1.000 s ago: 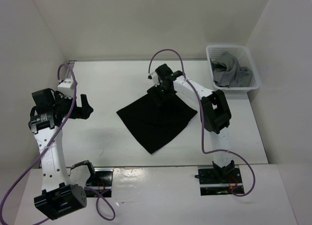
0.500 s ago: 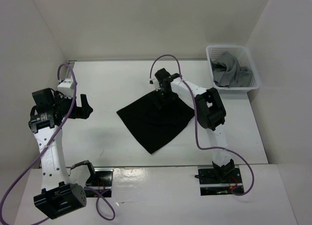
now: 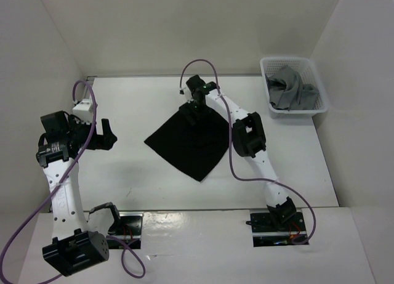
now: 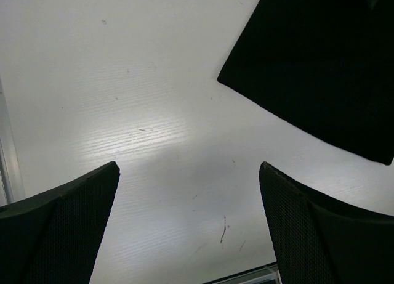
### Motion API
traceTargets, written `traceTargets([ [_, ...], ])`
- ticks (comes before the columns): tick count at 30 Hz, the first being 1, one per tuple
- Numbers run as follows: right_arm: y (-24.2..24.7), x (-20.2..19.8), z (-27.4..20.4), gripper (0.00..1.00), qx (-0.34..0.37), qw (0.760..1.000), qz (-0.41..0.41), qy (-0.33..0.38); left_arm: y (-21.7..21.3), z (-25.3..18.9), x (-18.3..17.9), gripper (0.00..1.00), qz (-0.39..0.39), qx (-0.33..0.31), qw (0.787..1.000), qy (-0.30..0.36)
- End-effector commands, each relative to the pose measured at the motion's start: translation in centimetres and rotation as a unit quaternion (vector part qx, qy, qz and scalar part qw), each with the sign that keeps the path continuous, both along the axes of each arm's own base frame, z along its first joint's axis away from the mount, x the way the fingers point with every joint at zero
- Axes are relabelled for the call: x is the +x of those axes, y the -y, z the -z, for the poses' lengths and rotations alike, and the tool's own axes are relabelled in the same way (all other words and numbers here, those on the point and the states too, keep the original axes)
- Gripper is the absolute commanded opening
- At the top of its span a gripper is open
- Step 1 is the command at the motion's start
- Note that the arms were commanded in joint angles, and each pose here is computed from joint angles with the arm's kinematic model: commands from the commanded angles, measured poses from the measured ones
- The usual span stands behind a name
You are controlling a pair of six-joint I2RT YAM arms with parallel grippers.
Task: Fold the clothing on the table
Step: Flatten the skirt out
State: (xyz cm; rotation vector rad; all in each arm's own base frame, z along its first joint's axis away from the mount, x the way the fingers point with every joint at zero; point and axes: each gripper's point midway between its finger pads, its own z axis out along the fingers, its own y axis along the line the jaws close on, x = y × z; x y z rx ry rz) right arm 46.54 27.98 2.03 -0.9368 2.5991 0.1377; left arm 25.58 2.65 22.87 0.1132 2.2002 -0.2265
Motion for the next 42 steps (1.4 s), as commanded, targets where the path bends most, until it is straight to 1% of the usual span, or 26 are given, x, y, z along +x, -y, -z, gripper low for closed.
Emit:
traceTargets([
  [1, -2.1, 0.6, 1.8, 0.99, -0.013, 0.998, -0.067, -0.014, -0.2, 0.0, 0.4, 1.00, -0.004, -0.005, 1.000, 0.005],
  [2, -3.5, -0.4, 1.7, 0.99, -0.016, 0.995, -0.094, -0.021, -0.2, 0.0, 0.4, 1.00, -0.004, -0.005, 1.000, 0.005],
  [3, -4.1, 0.0, 2.0, 0.99, -0.026, 0.993, -0.117, -0.001, -0.2, 0.0, 0.4, 1.00, -0.004, -0.005, 1.000, 0.005],
  [4, -4.9, -0.5, 2.6, 0.99, -0.031, 0.990, -0.138, 0.001, -0.2, 0.0, 0.4, 1.00, -0.004, -0.005, 1.000, 0.005],
  [5, -6.9, -1.7, 2.8, 0.99, -0.030, 0.985, -0.171, 0.003, -0.5, 0.0, 0.4, 1.00, -0.009, -0.005, 1.000, 0.005],
  [6, -8.2, -2.0, 1.6, 0.99, -0.020, 0.981, -0.190, 0.015, -0.5, 0.0, 0.4, 1.00, -0.009, -0.005, 1.000, 0.005],
  [8, -10.4, -3.8, 3.1, 0.99, -0.009, 0.974, -0.225, 0.001, -0.5, 0.0, 0.4, 1.00, -0.009, -0.005, 1.000, 0.005],
  [10, -13.5, -6.2, 2.6, 0.99, 0.025, 0.963, -0.267, -0.004, -0.5, 0.0, 0.4, 1.00, -0.009, -0.005, 1.000, 0.005],
  [13, -16.0, -8.5, 1.8, 0.99, 0.046, 0.954, -0.297, -0.003, -0.5, 0.2, 0.5, 1.00, -0.009, -0.006, 1.000, 0.001],
  [16, -18.1, -9.8, -1.1, 0.99, 0.082, 0.941, -0.328, 0.013, -0.3, 0.2, 0.5, 1.00, -0.006, -0.009, 1.000, 0.002],
  [17, -18.6, -9.9, -3.4, 0.99, 0.101, 0.936, -0.337, 0.029, -0.3, 0.2, 0.5, 1.00, -0.006, -0.009, 1.000, 0.002],
  [23, -19.6, -10.7, -10.5, 0.99, 0.134, 0.922, -0.354, 0.083, -0.3, -0.1, 0.4, 1.00, -0.006, -0.007, 1.000, 0.006],
  [25, -19.3, -11.0, -13.6, 0.99, 0.144, 0.918, -0.355, 0.101, -0.3, -0.3, 0.3, 1.00, -0.006, -0.005, 1.000, 0.010],
  [26, -19.1, -11.2, -16.3, 0.99, 0.155, 0.914, -0.355, 0.122, -0.3, -0.3, 0.3, 1.00, -0.006, -0.005, 1.000, 0.010],
  [28, -18.6, -11.6, -18.8, 0.99, 0.162, 0.911, -0.355, 0.135, -0.1, -0.3, 0.3, 1.00, -0.002, -0.008, 1.000, 0.012],
  [29, -18.0, -12.1, -22.0, 0.99, 0.174, 0.905, -0.355, 0.158, -0.1, -0.3, 0.3, 1.00, -0.002, -0.008, 1.000, 0.012],
  [31, -16.8, -12.3, -24.2, 0.99, 0.178, 0.904, -0.350, 0.167, -0.1, -0.3, 0.3, 1.00, -0.002, -0.008, 1.000, 0.012],
  [33, -14.6, -12.6, -26.7, 0.99, 0.188, 0.911, -0.330, 0.163, -0.1, -0.3, 0.3, 1.00, -0.002, -0.008, 1.000, 0.012],
  [35, -11.8, -11.2, -27.8, 0.99, 0.206, 0.919, -0.299, 0.151, -0.1, -0.1, 0.4, 1.00, -0.002, -0.010, 1.000, 0.007],
  [36, -10.5, -12.0, -27.9, 0.99, 0.236, 0.923, -0.284, 0.110, -0.1, -0.1, 0.4, 1.00, -0.002, -0.010, 1.000, 0.007],
  [37, -9.0, -11.6, -27.8, 0.99, 0.256, 0.925, -0.268, 0.084, 0.0, -0.1, 0.4, 1.00, 0.004, -0.009, 1.000, 0.010],
  [38, -5.6, -9.4, -27.4, 0.99, 0.269, 0.932, -0.234, 0.068, -0.1, 0.1, 0.5, 1.00, 0.004, -0.012, 1.000, 0.005],
  [39, -4.0, -9.5, -24.3, 0.99, 0.266, 0.940, -0.213, 0.019, 0.0, 0.2, 0.4, 1.00, 0.004, -0.013, 1.000, 0.001],
  [40, -2.1, -9.5, -25.2, 0.99, 0.259, 0.946, -0.191, 0.034, 0.0, 0.2, 0.4, 1.00, 0.004, -0.014, 1.000, 0.001],
  [41, -0.8, -9.5, -24.6, 0.99, 0.248, 0.952, -0.176, 0.037, 0.0, 0.2, 0.4, 1.00, 0.004, -0.014, 1.000, 0.001],
  [42, 0.0, -10.3, -20.9, 0.99, 0.231, 0.959, -0.165, 0.011, 0.0, 0.2, 0.4, 1.00, 0.004, -0.014, 1.000, 0.001],
])
